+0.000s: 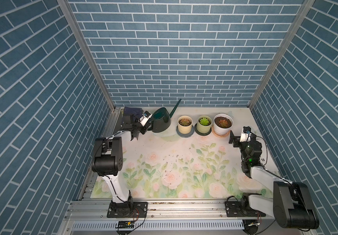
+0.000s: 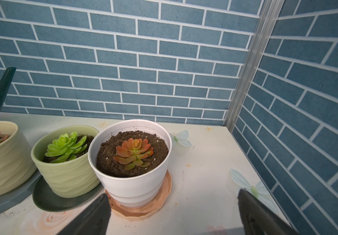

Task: Water the succulent around the soil edge
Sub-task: Pick up the watering can from the center of the board, then water the soil of the potted plant with water.

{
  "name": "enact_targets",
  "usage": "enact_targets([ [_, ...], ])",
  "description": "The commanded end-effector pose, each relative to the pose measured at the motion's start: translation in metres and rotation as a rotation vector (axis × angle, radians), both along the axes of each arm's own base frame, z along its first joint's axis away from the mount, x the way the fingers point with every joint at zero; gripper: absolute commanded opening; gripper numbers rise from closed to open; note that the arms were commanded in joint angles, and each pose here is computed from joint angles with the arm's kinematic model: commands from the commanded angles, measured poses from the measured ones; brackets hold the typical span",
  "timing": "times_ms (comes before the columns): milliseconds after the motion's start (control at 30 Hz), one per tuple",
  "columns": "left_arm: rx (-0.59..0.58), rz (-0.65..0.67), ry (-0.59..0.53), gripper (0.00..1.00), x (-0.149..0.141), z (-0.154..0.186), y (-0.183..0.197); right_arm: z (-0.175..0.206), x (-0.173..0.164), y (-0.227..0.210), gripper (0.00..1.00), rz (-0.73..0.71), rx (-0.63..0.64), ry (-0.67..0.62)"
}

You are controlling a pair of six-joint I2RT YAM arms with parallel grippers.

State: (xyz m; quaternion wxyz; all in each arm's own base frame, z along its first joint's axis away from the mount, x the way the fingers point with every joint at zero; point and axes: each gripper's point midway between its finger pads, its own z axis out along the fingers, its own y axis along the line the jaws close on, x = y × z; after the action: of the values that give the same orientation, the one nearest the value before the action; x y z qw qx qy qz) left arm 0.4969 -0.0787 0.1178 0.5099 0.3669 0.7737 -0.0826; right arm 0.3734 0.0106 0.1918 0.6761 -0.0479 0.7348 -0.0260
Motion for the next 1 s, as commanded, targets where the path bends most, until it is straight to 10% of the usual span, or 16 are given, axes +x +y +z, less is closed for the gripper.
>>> enact_targets([
  [0,-0.001,-0.010,0.000,0.25,-0.013,0.000,-0.011,0.015,0.000,0.001,0.99,0.008,-0.012,-0.040],
  [300,-0.040,0.103,-0.023,0.00,-0.030,0.019,-0.010,0.021,-0.001,0.004,0.99,0.028,0.003,-0.055],
  [967,-0.031,0.237,-0.023,0.00,-0.064,0.166,-0.020,0.020,-0.005,0.006,0.99,0.039,-0.014,-0.123],
])
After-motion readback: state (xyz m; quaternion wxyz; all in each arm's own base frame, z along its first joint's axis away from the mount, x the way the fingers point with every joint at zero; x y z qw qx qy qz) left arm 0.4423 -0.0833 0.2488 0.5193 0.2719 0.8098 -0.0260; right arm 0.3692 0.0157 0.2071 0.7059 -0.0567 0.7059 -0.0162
